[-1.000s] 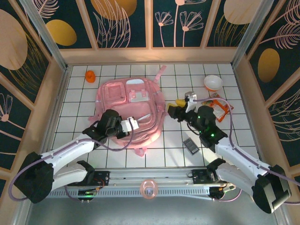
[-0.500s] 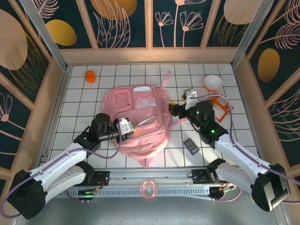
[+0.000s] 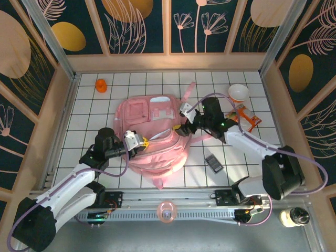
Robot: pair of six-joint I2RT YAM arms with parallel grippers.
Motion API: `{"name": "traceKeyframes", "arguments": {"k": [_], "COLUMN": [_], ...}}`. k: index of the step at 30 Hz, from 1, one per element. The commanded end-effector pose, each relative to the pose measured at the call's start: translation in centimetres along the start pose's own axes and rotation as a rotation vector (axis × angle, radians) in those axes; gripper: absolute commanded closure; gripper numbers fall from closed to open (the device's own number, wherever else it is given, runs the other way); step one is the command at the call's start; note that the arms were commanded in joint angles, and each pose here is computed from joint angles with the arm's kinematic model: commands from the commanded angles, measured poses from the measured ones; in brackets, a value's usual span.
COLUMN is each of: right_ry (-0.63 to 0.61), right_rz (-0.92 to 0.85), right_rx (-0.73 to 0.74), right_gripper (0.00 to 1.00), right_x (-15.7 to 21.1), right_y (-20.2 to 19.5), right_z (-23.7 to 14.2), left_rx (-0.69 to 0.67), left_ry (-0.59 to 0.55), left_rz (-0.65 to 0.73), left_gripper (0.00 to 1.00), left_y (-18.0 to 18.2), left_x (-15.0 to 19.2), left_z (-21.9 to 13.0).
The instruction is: Pack the student bag
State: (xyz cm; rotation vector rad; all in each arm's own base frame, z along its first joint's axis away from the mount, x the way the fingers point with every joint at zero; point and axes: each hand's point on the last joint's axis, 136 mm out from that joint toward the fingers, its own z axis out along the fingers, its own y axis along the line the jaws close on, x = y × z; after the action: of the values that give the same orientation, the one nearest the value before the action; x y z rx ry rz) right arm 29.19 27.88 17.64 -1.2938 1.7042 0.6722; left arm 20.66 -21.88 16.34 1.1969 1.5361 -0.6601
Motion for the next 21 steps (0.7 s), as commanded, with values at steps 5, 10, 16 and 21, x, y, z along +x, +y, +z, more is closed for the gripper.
{"name": "traceKeyframes", "arguments": {"k": [5, 10, 16, 21], "right_ry": [0.009, 0.068, 0.029, 0.003], "right_rz": [-0.138, -0.091, -0.036, -0.020], "right_rx": [-0.256, -0.357, -0.347, -0.293], "right_gripper": [0.25, 0.26, 0.27, 0.27], "right_x": [0.3, 1.4, 1.2, 1.4], "right_y": [2.6, 3.3, 3.1, 2.2], "right_z": [1.2, 1.7, 0.0, -1.3], "left_rx": [0.045, 0.033, 0.009, 0.013], "left_ry": [-0.144, -0.152, -0.158, -0.162], "left_rz": [0.155, 0.157, 0.155, 0.153], "left_gripper": [1.00, 1.00, 1.00, 1.00], "left_y": [-0.9, -0.6, -0.3, -0.3], "left_x": [-4.0, -4.3, -4.5, -4.5], "left_z": [-1.0, -1.1, -1.1, -1.1]}}
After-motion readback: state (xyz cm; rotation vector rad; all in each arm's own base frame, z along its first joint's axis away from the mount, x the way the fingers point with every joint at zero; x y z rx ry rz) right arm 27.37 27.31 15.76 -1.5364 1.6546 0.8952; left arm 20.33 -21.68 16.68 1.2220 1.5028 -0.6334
